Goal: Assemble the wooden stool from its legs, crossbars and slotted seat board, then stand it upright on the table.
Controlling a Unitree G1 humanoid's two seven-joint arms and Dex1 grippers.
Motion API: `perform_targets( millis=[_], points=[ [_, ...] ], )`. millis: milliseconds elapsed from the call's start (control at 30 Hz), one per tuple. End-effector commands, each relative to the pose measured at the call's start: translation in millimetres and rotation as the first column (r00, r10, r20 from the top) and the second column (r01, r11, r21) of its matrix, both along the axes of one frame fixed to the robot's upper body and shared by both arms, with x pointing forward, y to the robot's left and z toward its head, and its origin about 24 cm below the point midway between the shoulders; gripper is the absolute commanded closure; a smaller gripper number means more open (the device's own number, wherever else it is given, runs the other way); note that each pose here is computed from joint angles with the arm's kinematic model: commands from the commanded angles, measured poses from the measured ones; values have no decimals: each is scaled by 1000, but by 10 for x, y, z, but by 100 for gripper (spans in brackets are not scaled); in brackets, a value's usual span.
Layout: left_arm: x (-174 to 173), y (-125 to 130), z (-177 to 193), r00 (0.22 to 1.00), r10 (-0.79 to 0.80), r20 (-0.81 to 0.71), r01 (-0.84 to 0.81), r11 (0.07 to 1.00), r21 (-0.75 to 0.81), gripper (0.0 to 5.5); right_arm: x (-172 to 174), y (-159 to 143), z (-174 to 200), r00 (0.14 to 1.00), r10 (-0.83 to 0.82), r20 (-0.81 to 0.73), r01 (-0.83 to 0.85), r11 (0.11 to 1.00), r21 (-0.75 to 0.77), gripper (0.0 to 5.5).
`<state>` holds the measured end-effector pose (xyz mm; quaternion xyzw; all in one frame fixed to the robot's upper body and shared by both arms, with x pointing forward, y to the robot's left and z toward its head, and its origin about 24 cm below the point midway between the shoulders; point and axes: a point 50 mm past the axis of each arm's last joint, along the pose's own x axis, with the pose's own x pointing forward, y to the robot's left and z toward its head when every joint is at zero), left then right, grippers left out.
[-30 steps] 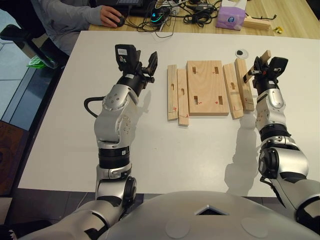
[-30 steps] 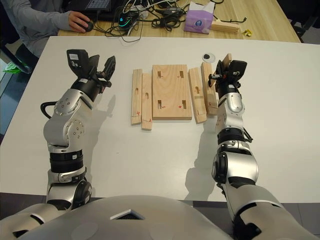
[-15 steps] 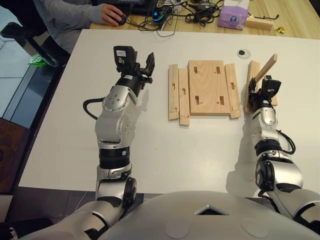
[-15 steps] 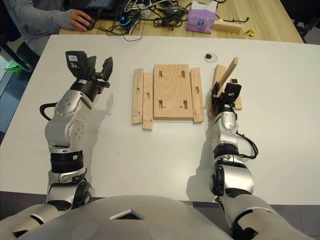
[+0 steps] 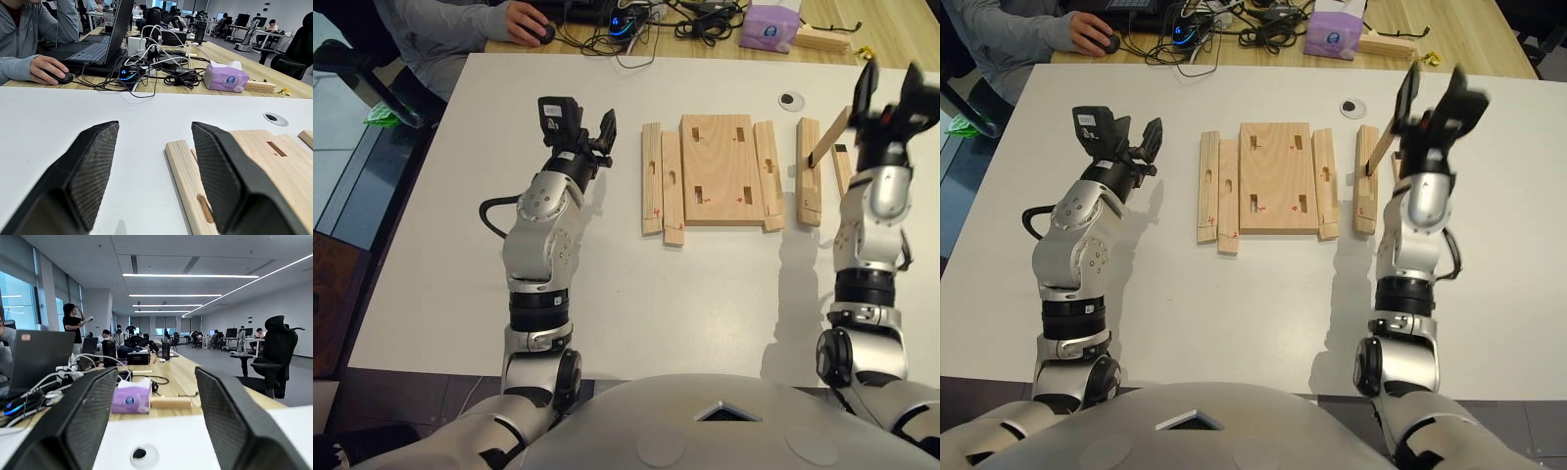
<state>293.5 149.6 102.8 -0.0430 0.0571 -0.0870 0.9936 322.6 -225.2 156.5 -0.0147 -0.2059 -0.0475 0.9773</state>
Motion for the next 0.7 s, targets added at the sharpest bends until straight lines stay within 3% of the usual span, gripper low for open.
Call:
perform_targets(
  millis=[33, 133, 233, 300, 333, 400, 467, 533, 700],
  points=[
    [11, -10, -38, 1000, 9, -8, -9, 1000, 6, 275, 142, 73, 861, 988, 13, 153, -5, 999, -51, 257],
    [16, -13, -37, 1000, 9, -4, -9, 1000, 6, 275, 229, 110, 1286, 980, 5, 198, 7, 998, -60, 257],
    [1, -12, -45, 1000, 13, -4, -13, 1000, 6, 275, 362, 45, 1073, 997, -26, 72, 31, 997, -76, 257],
    [-20, -21, -52, 1000, 17, -6, -17, 1000, 2, 275, 483, -151, 220, 959, -82, -272, 65, 995, -69, 257],
    [-30, -24, -55, 1000, 20, -7, -20, 1000, -1, 275, 455, -251, -271, 887, -108, -450, 88, 994, -64, 257],
    [-60, -29, -70, 1000, 26, -10, -26, 1000, -7, 275, 86, -417, -1376, 616, -116, -779, 141, 989, -35, 257],
    [-84, -27, -94, 999, 36, -18, -36, 999, -9, 275, -248, -399, -1888, 462, -88, -882, 154, 988, -18, 257],
    [-87, -20, -105, 999, 42, -21, -43, 999, -8, 275, -251, -331, -1923, 479, -74, -875, 138, 990, -8, 257],
    [-74, -10, -129, 998, 53, -21, -53, 999, 0, 275, 83, -230, -1496, 678, -86, -730, 121, 993, -4, 257]
  ],
)
